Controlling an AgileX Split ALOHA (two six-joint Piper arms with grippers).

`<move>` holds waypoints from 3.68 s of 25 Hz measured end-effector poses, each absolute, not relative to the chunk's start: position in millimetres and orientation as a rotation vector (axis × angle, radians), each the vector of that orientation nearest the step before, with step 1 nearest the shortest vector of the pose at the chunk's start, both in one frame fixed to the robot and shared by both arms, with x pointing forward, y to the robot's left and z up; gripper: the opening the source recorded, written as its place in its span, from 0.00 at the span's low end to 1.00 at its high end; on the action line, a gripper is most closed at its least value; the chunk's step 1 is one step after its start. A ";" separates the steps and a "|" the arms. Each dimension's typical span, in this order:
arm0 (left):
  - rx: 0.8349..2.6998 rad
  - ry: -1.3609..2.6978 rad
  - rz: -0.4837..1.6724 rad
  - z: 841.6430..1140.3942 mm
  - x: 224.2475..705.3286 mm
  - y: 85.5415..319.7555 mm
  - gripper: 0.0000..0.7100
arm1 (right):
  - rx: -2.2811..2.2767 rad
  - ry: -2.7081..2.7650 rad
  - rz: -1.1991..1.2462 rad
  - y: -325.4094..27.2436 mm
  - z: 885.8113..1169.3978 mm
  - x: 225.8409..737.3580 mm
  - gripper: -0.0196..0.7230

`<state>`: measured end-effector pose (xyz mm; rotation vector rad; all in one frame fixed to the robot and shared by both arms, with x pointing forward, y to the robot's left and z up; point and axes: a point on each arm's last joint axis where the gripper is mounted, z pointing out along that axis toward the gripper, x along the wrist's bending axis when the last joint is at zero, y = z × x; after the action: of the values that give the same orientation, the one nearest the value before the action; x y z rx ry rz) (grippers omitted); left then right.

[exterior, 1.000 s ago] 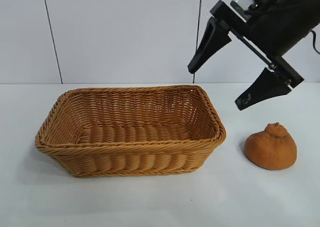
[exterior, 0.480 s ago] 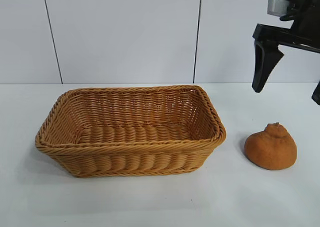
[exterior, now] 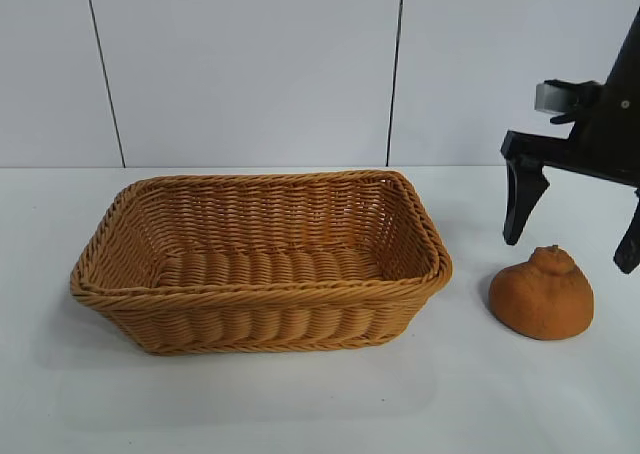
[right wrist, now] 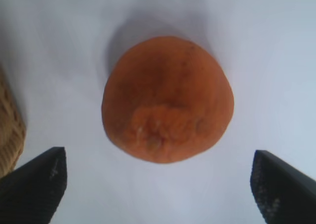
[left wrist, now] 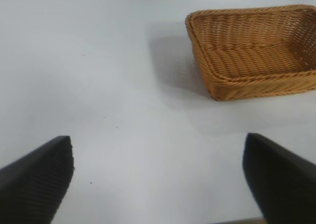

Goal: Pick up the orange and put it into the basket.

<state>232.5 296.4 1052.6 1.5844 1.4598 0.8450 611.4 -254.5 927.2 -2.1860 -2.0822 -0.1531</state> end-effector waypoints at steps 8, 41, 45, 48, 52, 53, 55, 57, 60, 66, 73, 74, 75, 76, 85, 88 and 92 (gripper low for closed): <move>1.584 1.460 0.845 1052.6 232.5 296.4 0.93 | -2.186 -2.088 -0.083 -256.9 900.7 615.7 0.84; 1.584 1.460 0.845 1052.6 232.5 296.4 0.93 | -1.976 -2.413 -0.553 -174.2 1060.7 599.7 0.08; 1.584 1.460 0.845 1052.6 232.5 296.4 0.93 | -1.853 -2.489 -0.607 -127.8 1060.2 585.4 0.08; 1.584 1.460 0.845 1052.6 232.5 296.4 0.93 | -1.779 -2.529 -0.690 -94.8 1061.8 573.1 0.08; 1.584 1.460 0.845 1052.6 232.5 296.4 0.93 | -1.729 -2.535 -0.781 -62.8 1058.9 563.4 0.08; 1.584 1.460 0.845 1052.6 232.5 296.4 0.93 | -1.714 -2.538 -0.779 -55.8 1054.5 561.7 0.08; 1.583 1.461 0.844 1052.6 232.5 296.4 0.93 | -1.691 -2.546 -0.732 -43.3 1038.2 560.9 0.08; 1.584 1.461 0.844 1052.6 232.5 296.4 0.93 | -1.682 -2.551 -0.683 -34.6 1019.5 563.3 0.08; 1.583 1.461 0.844 1052.6 232.5 296.4 0.93 | -1.703 -2.544 -0.672 -26.2 990.6 573.8 0.08; 1.582 1.461 0.844 1052.7 232.5 296.4 0.93 | -1.740 -2.524 -0.590 -17.6 935.5 586.4 0.08; 1.582 1.461 0.844 1052.7 232.5 296.4 0.93 | -1.735 -2.525 -0.566 -16.1 926.0 587.9 0.15; 1.582 1.461 0.844 1052.7 232.5 296.4 0.93 | -1.731 -2.527 -0.567 -15.8 926.5 588.3 0.22; 1.582 1.461 0.844 1052.7 232.5 296.4 0.93 | -1.729 -2.528 -0.564 -15.6 927.5 588.5 0.32; 1.582 1.461 0.844 1052.7 232.5 296.4 0.93 | -1.723 -2.532 -0.566 -14.9 929.4 589.1 0.46; 1.582 1.461 0.844 1052.7 232.5 296.4 0.93 | -1.647 -2.615 -0.508 -8.3 983.9 600.3 0.95; 1.581 1.461 0.844 1052.7 232.5 296.4 0.93 | -1.633 -2.656 -0.426 -11.1 1009.1 601.1 0.96; 1.581 1.461 0.844 1052.7 232.5 296.4 0.93 | -1.667 -2.684 -0.483 -12.1 1031.6 605.9 0.96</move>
<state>232.5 296.4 1052.7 1.5809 1.4614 0.8438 605.9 -12.1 1031.6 -1.6672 -2.6845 -0.4827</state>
